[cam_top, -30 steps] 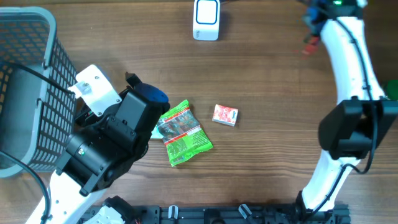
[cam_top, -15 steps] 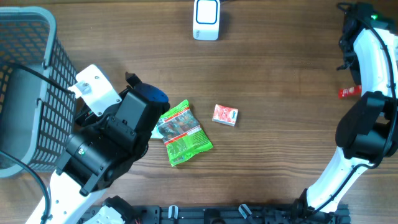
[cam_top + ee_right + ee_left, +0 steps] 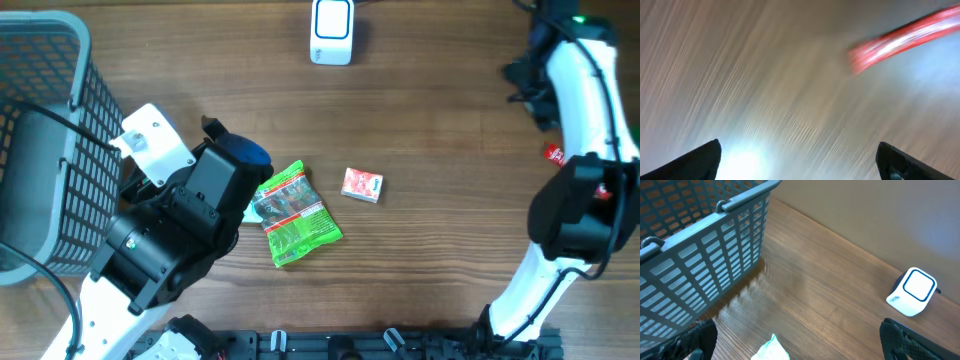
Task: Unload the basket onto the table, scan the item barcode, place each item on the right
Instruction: 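Carry the stick pack right and drop it beside the jar, then reach the right gripper to the red-white Kleenex pack and grasp it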
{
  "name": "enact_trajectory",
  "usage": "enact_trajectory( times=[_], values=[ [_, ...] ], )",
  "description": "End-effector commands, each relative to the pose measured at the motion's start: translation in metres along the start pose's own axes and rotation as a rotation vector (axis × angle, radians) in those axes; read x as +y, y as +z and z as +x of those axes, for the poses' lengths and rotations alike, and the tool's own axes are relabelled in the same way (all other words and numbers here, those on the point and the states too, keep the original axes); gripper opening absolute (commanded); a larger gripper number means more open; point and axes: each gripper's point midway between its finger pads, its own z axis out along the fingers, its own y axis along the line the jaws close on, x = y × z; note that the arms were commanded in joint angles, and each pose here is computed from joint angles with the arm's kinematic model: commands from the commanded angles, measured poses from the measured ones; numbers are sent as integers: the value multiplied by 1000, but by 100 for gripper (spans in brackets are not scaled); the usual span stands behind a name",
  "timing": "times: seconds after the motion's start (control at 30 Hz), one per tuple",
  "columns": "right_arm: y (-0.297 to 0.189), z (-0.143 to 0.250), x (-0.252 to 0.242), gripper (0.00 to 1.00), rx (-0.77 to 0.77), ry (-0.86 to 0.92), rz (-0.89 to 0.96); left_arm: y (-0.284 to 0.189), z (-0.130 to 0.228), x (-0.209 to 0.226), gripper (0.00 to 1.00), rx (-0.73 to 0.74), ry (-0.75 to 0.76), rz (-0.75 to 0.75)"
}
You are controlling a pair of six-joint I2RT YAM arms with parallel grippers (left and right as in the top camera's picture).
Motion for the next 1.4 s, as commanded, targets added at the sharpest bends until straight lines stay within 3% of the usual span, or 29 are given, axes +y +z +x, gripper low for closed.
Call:
enact_trajectory(
  times=[0.0,0.37,0.53,0.63,0.87,1.0,1.2,1.37],
  values=[
    [-45,104,71,100,287,-505,-358,0,-2,1,100,-18,-7,-12],
    [-44,252,57,100,458,-707,-161,0,-2,1,100,-18,-7,-12],
    [-28,284,47,100,286,-898,-30,0,-2,1,100,-18,-7,-12],
    [-34,310,48,100,258,-982,-30,0,-2,1,100,-18,-7,-12],
    [-27,329,68,99,209,-1003,-84,0,-2,1,100,-18,-7,-12],
    [-9,331,66,93,203,-974,-27,0,-2,1,100,-18,-7,-12],
    [8,345,60,93,215,-987,34,0,-2,1,100,-18,-7,-12],
    [12,333,55,93,150,-933,98,0,-2,1,100,-18,-7,-12]
  ],
)
